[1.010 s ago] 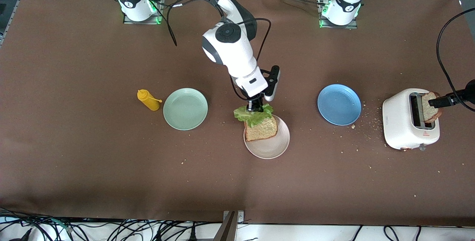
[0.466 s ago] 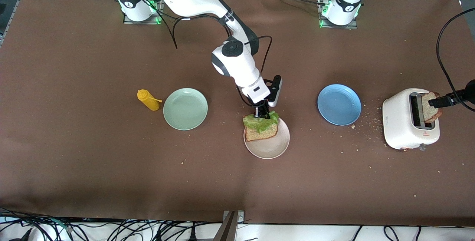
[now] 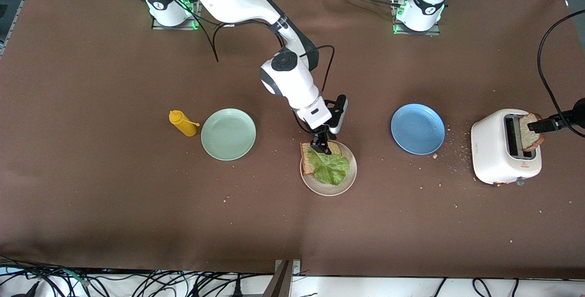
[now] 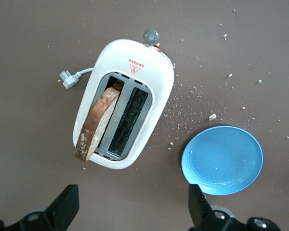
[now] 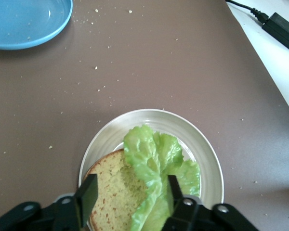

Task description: Make sandwich in beige plate with both arms

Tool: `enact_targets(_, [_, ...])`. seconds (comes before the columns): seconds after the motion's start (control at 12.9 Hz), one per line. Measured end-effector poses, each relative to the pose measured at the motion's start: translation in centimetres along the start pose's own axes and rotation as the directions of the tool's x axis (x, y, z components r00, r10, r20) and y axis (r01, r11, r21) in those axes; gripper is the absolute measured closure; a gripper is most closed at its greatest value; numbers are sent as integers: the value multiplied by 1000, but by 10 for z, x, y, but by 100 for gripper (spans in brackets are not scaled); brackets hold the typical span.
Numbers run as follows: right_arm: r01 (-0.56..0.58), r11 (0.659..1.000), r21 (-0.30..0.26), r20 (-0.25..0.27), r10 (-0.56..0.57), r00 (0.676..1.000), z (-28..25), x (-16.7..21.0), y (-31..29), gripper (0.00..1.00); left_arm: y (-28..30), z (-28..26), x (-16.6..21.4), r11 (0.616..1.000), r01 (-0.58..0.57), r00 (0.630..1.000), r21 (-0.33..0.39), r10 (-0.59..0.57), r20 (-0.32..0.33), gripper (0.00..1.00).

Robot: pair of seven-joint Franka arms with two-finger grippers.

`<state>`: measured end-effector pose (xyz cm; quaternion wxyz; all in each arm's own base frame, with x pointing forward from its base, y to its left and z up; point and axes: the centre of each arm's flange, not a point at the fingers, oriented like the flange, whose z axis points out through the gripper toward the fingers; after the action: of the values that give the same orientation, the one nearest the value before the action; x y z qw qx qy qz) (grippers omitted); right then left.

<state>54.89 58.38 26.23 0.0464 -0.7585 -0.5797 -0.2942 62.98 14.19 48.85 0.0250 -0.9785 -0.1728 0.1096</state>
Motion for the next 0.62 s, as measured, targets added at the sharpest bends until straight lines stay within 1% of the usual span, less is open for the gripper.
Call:
enact_targets(0.08, [-5, 1000, 3, 0, 5, 1000, -3, 2, 2, 15, 0, 0, 0, 1000, 0, 1000, 0, 0, 0, 0])
enact_targets(0.16, [-10, 1000, 14, 10, 10, 1000, -6, 5, 3, 5, 0, 0, 0, 1000, 0, 1000, 0, 0, 0, 0])
enact_targets(0.23, [-17, 999, 30, 28, 16, 999, -12, 9, 6, 0, 0, 0, 0, 1000, 0, 1000, 0, 0, 0, 0])
enact_targets(0.39, [-35, 997, 69, 84, 29, 996, -37, 17, 20, 0, 0, 0, 0, 1000, 0, 1000, 0, 0, 0, 0])
enact_targets(0.62, [-81, 990, 113, 193, 58, 979, -93, 18, 62, 0, 0, 0, 0, 1000, 0, 1000, 0, 0, 0, 0])
